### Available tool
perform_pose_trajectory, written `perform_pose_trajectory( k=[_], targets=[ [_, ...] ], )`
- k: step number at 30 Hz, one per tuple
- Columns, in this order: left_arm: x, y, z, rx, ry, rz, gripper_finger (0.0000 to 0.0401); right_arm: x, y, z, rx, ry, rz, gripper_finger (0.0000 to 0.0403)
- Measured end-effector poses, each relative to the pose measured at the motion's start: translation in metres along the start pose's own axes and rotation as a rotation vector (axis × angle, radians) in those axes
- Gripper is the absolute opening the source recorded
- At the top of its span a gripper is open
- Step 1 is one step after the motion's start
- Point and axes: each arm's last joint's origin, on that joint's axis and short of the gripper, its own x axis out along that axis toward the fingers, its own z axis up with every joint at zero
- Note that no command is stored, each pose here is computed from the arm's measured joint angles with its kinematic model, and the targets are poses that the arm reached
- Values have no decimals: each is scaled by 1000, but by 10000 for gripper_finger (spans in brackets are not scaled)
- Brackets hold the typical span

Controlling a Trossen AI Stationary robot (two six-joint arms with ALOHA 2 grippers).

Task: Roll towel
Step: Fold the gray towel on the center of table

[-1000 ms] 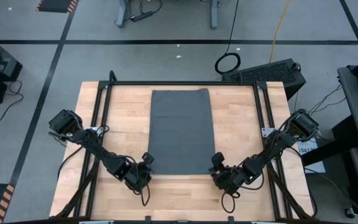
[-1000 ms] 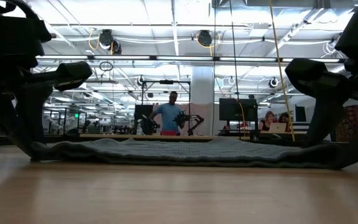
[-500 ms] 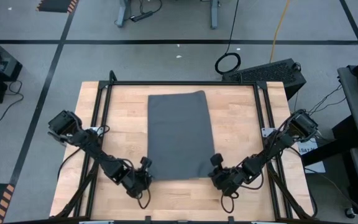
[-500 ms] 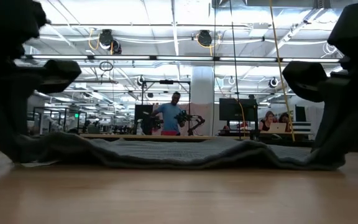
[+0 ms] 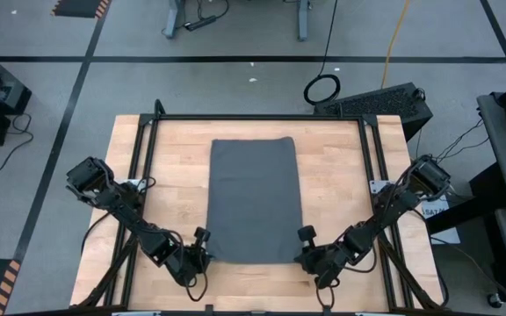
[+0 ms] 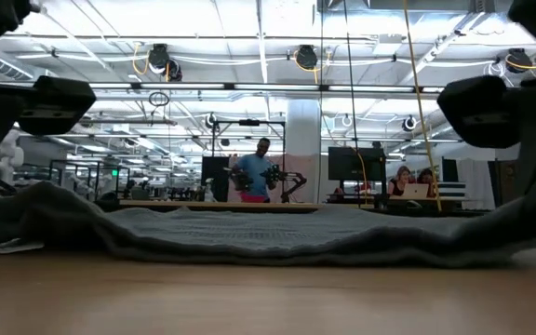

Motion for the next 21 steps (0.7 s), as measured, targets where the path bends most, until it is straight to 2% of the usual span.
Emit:
perform_pose_trajectory(
  k=[5, 8, 12, 17, 21],
  targets=[
    [0, 1, 0, 1, 4, 6, 1, -1, 3, 6, 7, -4, 74, 4],
    [0, 1, 0, 1, 5, 6, 1, -2, 5, 6, -35, 2, 110, 27],
    [0, 1, 0, 0, 5, 7, 1, -4, 6, 6, -59, 4, 132, 89],
    [0, 1, 0, -19, 6, 6, 1, -16, 2, 10, -77, -6, 116, 188],
    [0, 1, 0, -36, 6, 4, 1, -26, 7, 0, -70, 83, 105, 234]
  ],
)
